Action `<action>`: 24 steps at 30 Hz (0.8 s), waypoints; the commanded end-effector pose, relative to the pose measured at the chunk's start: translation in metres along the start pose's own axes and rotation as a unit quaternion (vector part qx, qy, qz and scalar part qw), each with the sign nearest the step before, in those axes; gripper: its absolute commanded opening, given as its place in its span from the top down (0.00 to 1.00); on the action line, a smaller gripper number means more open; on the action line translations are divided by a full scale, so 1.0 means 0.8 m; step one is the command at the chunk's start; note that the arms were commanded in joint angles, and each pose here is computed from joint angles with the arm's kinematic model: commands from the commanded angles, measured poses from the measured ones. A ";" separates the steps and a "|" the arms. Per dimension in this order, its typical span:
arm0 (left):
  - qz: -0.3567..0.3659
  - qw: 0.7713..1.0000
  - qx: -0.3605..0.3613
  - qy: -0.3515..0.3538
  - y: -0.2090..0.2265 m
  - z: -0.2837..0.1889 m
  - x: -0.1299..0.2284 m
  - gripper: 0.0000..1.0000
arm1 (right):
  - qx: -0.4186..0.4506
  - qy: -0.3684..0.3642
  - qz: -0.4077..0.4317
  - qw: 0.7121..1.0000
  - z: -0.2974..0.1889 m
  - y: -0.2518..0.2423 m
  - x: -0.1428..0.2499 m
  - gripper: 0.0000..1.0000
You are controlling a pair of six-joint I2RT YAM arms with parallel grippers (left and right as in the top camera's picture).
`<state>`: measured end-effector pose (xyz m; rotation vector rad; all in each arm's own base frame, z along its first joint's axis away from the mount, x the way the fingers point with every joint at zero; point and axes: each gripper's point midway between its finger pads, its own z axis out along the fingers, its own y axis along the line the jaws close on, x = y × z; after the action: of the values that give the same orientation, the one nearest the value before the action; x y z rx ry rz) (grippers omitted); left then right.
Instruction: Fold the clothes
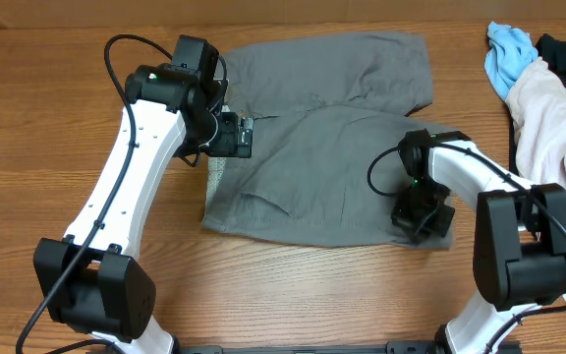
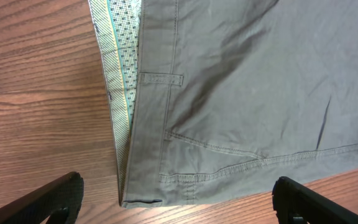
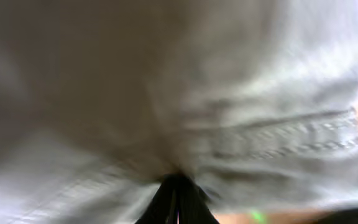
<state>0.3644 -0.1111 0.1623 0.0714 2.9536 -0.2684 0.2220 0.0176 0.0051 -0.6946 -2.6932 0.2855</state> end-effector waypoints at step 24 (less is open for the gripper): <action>0.016 0.995 0.024 -0.094 -0.013 -0.006 -0.059 0.00 | -0.097 -0.175 0.150 0.968 -0.125 -0.072 -0.123 0.00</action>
<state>0.4064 -0.1212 0.1758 0.0854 2.7673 -0.3086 0.3090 -0.0548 0.0747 -1.1393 -2.9547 0.2204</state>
